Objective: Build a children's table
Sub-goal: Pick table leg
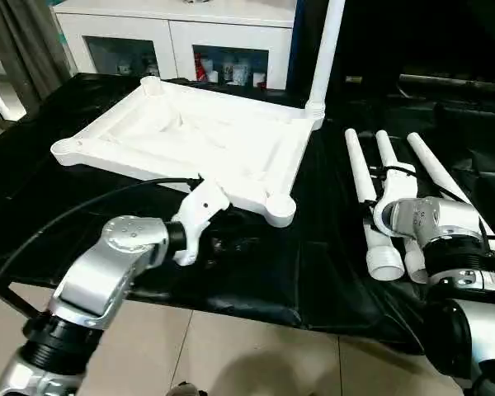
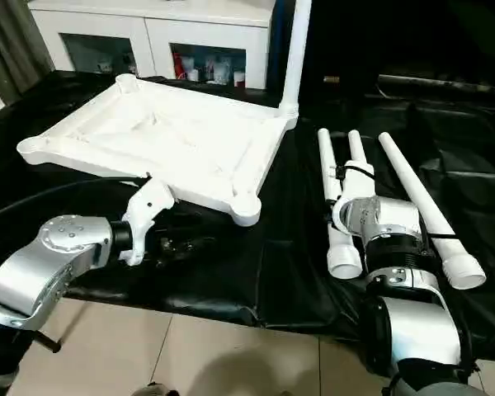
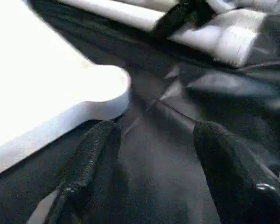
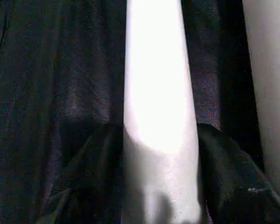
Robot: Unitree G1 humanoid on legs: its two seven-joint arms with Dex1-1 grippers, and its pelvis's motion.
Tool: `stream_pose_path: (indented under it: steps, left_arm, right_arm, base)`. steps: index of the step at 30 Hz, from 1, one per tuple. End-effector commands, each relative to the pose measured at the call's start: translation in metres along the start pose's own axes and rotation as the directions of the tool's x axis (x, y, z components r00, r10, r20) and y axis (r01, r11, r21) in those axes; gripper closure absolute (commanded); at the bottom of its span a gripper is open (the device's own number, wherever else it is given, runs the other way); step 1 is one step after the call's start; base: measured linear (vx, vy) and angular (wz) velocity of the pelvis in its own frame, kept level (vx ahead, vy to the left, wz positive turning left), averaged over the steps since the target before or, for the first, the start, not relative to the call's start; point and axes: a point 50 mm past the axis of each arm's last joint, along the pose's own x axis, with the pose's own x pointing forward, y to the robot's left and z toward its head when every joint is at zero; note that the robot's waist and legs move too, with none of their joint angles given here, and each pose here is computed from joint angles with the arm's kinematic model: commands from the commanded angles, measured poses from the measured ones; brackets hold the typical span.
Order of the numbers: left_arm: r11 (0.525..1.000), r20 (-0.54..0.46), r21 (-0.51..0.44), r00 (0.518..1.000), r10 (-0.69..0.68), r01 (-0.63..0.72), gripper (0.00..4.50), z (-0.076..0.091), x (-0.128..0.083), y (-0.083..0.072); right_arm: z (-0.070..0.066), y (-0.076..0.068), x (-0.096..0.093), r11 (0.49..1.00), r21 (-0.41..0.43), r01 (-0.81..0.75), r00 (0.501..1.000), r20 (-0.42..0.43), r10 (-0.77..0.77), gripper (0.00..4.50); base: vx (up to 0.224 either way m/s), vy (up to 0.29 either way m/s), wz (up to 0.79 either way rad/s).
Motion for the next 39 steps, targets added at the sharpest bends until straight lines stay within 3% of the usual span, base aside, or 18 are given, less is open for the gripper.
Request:
stream_pose_path:
  steps: [1,4,5,7,10,12,14,17,18,19,20,21,22,23,24,27,34,39]
  left_arm:
    - [0.995,-0.018,0.042,0.995,0.094,-0.094,1.25,0.004,0.000,0.010]
    - [0.987,-0.014,0.066,0.989,0.146,-0.144,1.01,0.004,0.002,0.013]
    - [0.975,0.044,0.046,0.975,0.217,-0.219,0.89,0.009,0.003,0.019]
    - [0.968,0.058,0.036,0.967,0.246,-0.249,0.86,0.010,0.004,0.022]
    - [0.938,0.088,-0.027,0.934,0.346,-0.345,0.56,0.017,0.005,0.032]
    - [0.930,0.106,-0.156,0.930,0.351,-0.333,0.45,0.025,0.009,0.037]
    - [0.931,0.111,-0.168,0.932,0.346,-0.325,0.25,0.026,0.009,0.037]
    - [0.929,0.184,-0.297,0.941,0.283,-0.222,0.09,0.039,0.014,0.032]
    - [0.920,0.244,-0.362,0.937,0.249,-0.150,0.07,0.049,0.016,0.029]
    - [0.915,0.266,-0.383,0.934,0.239,-0.125,0.03,0.053,0.017,0.029]
    - [0.892,0.365,-0.453,0.910,0.195,-0.009,0.01,0.074,0.022,0.028]
    - [0.884,0.412,-0.466,0.894,0.176,0.040,0.00,0.085,0.024,0.029]
    - [0.882,0.420,-0.469,0.891,0.174,0.049,0.00,0.088,0.025,0.029]
    - [0.873,0.450,-0.480,0.877,0.165,0.082,0.00,0.100,0.027,0.031]
    - [0.873,0.450,-0.480,0.877,0.165,0.082,0.00,0.100,0.027,0.031]
    - [0.844,0.472,-0.525,0.863,0.179,0.112,0.00,0.112,0.032,0.036]
    - [0.789,0.477,-0.591,0.862,0.173,0.169,0.00,0.119,0.038,0.037]
    - [0.781,0.441,-0.609,0.878,0.186,0.140,0.00,0.116,0.040,0.039]
  right_arm:
    - [0.003,0.003,-0.001,1.000,0.021,-0.011,1.000,0.020,0.011,2.26]
    - [0.002,0.004,-0.001,0.999,0.032,-0.015,1.000,0.027,0.014,2.50]
    - [0.005,0.006,-0.003,0.997,0.067,-0.027,0.997,0.071,0.022,2.63]
    - [0.006,0.006,-0.003,0.997,0.075,-0.029,0.996,0.084,0.023,2.65]
    - [0.018,0.009,-0.010,0.993,0.096,-0.070,0.969,0.241,0.044,2.68]
    - [0.032,0.012,-0.022,0.990,0.089,-0.114,0.895,0.442,0.063,2.68]
    - [0.033,0.012,-0.023,0.989,0.092,-0.119,0.889,0.452,0.065,2.68]
    - [0.041,0.020,-0.036,0.973,0.089,-0.212,0.813,0.569,0.124,2.68]
    - [0.045,0.027,-0.044,0.958,0.050,-0.282,0.753,0.630,0.189,2.68]
    - [0.046,0.030,-0.047,0.951,0.027,-0.308,0.731,0.646,0.219,2.68]
    - [0.046,0.046,-0.061,0.896,-0.102,-0.432,0.620,0.687,0.378,2.69]
    - [0.044,0.054,-0.067,0.852,-0.176,-0.492,0.564,0.681,0.467,2.69]
    - [0.043,0.056,-0.069,0.841,-0.195,-0.504,0.551,0.677,0.488,2.69]
    - [0.038,0.067,-0.076,0.778,-0.287,-0.560,0.482,0.651,0.587,2.69]
    - [0.038,0.067,-0.076,0.778,-0.287,-0.560,0.482,0.651,0.587,2.69]
    - [0.030,0.080,-0.084,0.690,-0.381,-0.615,0.403,0.600,0.691,2.69]
    - [0.016,0.096,-0.090,0.617,-0.476,-0.626,0.355,0.531,0.770,2.69]
    - [0.012,0.103,-0.092,0.575,-0.515,-0.636,0.327,0.495,0.805,2.69]
  base:
    - [0.000,0.000,0.00]
    - [0.000,0.000,0.00]
    - [0.000,0.000,0.00]
    - [0.000,0.000,0.00]
    - [0.000,0.000,0.00]
    - [0.000,0.000,0.00]
    - [0.000,0.000,0.00]
    - [0.000,0.000,0.00]
    - [0.000,0.000,0.00]
    - [0.000,0.000,0.00]
    - [0.000,0.000,0.00]
    - [0.000,0.000,0.00]
    - [0.000,0.000,0.00]
    - [0.000,0.000,0.00]
    - [0.000,0.000,0.00]
    - [0.000,0.000,0.00]
    - [0.000,0.000,0.00]
    - [0.000,0.000,0.00]
